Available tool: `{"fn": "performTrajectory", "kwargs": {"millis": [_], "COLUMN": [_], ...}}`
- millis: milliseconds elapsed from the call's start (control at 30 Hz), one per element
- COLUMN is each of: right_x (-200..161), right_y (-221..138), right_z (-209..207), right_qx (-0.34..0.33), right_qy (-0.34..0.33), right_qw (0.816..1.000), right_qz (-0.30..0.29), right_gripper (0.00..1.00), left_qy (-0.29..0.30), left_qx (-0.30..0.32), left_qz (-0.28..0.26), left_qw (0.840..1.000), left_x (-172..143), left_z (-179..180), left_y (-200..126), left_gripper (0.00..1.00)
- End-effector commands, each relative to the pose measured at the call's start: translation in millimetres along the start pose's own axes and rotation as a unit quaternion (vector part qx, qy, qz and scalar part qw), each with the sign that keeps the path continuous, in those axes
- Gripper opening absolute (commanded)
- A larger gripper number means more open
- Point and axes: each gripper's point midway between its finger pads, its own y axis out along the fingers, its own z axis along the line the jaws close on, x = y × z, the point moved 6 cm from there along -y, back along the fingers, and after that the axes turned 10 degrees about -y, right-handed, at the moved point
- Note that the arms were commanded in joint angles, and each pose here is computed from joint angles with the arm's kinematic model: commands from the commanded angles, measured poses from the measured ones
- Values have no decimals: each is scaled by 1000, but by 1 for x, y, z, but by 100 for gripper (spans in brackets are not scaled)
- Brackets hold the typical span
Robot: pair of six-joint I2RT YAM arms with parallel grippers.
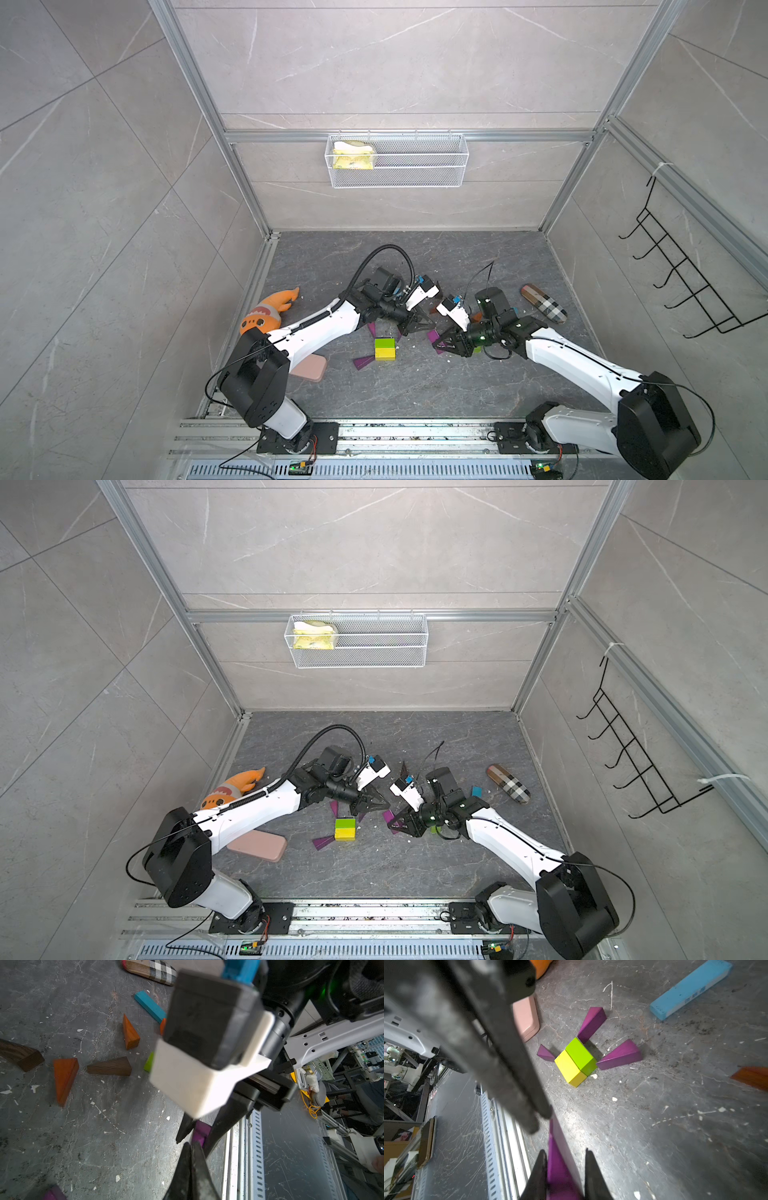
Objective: Assemble a small pinwheel with building blocks
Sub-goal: Pick up the building block from the center of the board, then adjust the building block at the center of the board.
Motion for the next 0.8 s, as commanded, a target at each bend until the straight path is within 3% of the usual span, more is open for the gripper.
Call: {"fn": "performTrajectory", "kwargs": {"millis": [0,67,100,133,200,400,500,567,667,767], "right_x": [22,21,20,19,10,-20,-24,-25,-23,-20], "right_y": [-5,-7,-8,-10,-9,5,22,35,56,73], "right_z": [1,2,2,0,-4,-15,-14,-9,5,9], "right_qx": [-5,-12,-18,-28,-64,-181,-202,-207,-198,-189], "right_qy": [-26,-26,-25,-22,-10,-3,-21,-41,-99,-140], "right_qw": [999,999,999,999,998,972,958,950,940,933], "right_qz": [-32,-33,-33,-28,12,151,203,231,260,273], "right_gripper": [4,2,1,1,1,4,5,5,4,5], "left_qy": [8,11,10,12,24,15,4,-21,-40,-40], "left_qx": [-21,-21,-16,-6,25,160,258,335,380,394], "left_qz": [3,3,3,1,-4,-55,-85,-107,-139,-175], "left_qw": [1000,1000,1000,1000,999,986,962,936,914,901], "left_x": [1,0,-1,-1,-3,-24,-45,-59,-73,-80], "left_z": [-15,-15,-13,-12,-10,0,0,1,-8,-18], "left_y": [-1,-1,-1,-2,-9,-71,-105,-132,-161,-179], "left_gripper": [0,0,8,21,32,44,60,68,79,86]}}
